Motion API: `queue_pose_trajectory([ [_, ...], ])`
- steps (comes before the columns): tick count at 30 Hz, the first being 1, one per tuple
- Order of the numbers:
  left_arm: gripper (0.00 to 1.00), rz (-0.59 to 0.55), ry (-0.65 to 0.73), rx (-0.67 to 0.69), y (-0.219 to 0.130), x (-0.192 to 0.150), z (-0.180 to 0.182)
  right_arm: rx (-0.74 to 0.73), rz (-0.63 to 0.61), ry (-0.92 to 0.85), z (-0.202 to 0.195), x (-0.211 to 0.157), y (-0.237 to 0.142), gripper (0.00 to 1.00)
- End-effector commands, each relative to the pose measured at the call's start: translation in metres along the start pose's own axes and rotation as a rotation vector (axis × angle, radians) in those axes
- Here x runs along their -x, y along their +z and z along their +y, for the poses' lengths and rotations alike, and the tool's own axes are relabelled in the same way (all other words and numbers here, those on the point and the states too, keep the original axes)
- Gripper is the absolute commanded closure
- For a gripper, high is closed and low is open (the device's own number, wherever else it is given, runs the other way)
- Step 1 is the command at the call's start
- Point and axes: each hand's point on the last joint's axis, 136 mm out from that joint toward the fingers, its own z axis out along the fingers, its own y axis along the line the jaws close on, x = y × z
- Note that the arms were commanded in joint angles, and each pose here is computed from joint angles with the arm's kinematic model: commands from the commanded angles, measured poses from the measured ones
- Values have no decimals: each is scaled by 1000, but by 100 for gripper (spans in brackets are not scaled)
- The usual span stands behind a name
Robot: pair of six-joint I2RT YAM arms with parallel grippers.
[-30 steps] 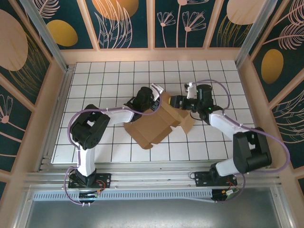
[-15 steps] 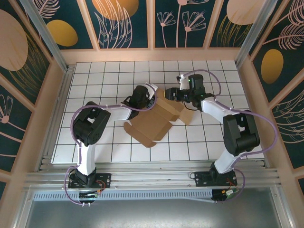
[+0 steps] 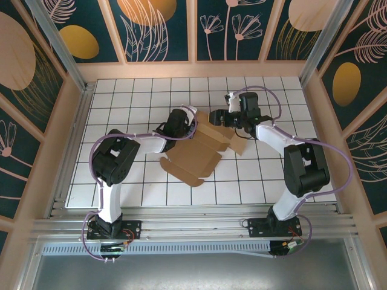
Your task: Fold the paper box
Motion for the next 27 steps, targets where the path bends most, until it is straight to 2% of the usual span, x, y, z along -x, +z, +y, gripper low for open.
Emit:
queue_pose_trajectory([
  [1, 75, -33, -126, -21, -16, 7, 0, -21, -110, -17, 8, 38, -26, 27],
  [8, 57, -49, -166, -78, -37, 20, -10, -93, -186, 28, 3, 61, -48, 24],
  [11, 55, -67, -170, -81, -49, 32, -11, -178, -226, 100, -5, 71, -64, 24],
  [14, 56, -125, -190, -63, -78, 59, -7, -325, -270, 269, -19, 73, -91, 28],
  [15, 57, -139, -200, -49, -88, 69, -4, -379, -273, 343, -24, 70, -102, 29],
  [17, 50, -139, -234, -4, -102, 87, 3, -441, -241, 424, -24, 57, -118, 30],
  [21, 50, -79, -363, 18, -110, 115, 21, -401, -129, 465, 4, 24, -135, 30],
  [24, 50, -78, -454, -74, -114, 133, 32, -365, -70, 452, 31, 5, -138, 29],
  [25, 45, -74, -474, -108, -113, 136, 35, -366, -58, 458, 35, -2, -137, 29],
  [27, 36, -15, -490, -261, -107, 142, 25, -349, -34, 501, 39, -14, -130, 29],
])
